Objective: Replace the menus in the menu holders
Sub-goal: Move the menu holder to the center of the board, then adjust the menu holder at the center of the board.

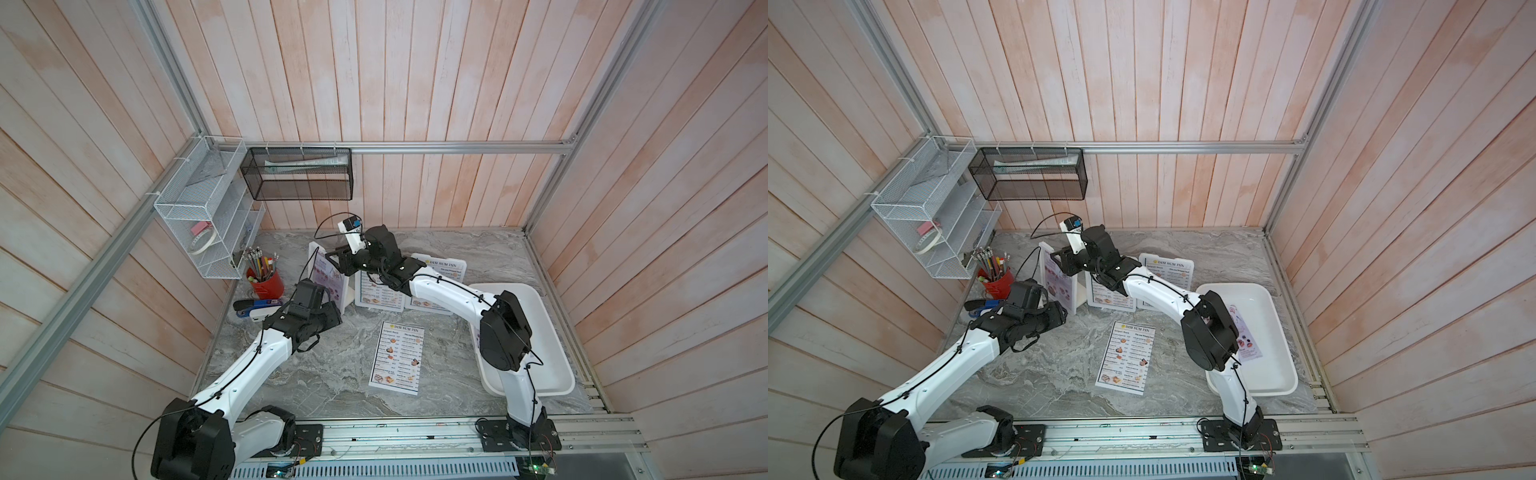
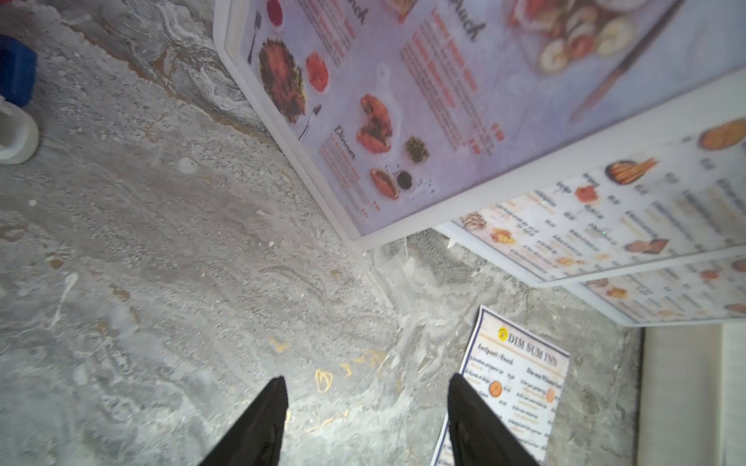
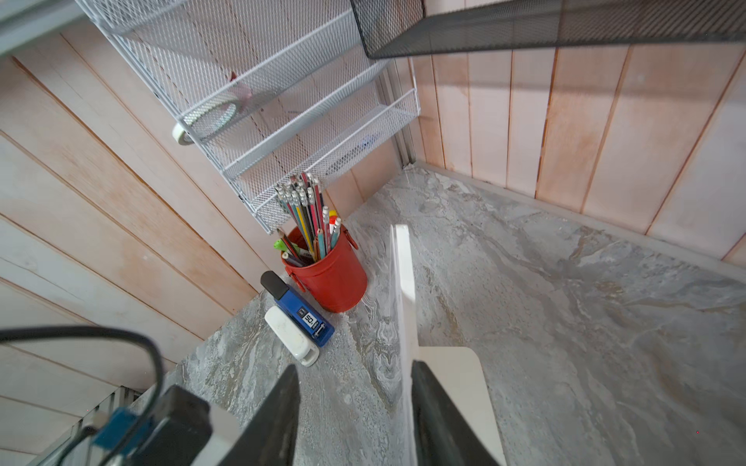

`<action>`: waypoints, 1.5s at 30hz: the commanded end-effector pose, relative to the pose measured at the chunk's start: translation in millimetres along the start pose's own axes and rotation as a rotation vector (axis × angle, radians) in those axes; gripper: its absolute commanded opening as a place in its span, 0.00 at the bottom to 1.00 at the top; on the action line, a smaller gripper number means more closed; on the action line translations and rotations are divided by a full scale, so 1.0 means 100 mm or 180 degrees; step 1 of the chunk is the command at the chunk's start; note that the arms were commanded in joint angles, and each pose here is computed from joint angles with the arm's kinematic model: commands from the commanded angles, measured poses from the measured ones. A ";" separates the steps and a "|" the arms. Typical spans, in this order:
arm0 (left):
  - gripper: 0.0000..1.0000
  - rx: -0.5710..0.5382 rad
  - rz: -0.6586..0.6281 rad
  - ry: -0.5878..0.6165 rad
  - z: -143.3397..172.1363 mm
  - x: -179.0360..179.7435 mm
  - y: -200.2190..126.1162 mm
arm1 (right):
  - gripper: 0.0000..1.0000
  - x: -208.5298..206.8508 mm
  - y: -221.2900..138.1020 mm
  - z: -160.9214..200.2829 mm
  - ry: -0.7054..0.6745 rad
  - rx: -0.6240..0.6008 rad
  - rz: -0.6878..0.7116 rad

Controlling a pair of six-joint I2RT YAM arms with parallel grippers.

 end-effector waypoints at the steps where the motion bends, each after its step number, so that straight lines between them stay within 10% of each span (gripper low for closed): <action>1: 0.58 -0.0142 0.0347 0.0125 -0.14 -0.27 -0.02 | 0.47 -0.01 -0.49 -0.50 -0.0024 -0.0213 0.0026; 15: 0.33 -0.0275 0.0221 0.0345 -0.21 -0.50 0.37 | 0.47 -0.58 -1.45 -0.32 0.0437 -0.0391 0.0699; 45: 0.38 -0.0896 -0.0196 0.0513 -1.31 -0.65 1.00 | 0.47 -0.64 -1.56 0.11 0.0638 -0.0071 0.0692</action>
Point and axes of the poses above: each gripper's point midway between its finger pads, its own y axis out along the fingers, its own x axis along the line the jaws close on, z = x × y, the point moved 6 cm from there along -y, back along the fingers, and after that the axes turned 7 degrees about -y, right-handed, at the moved point
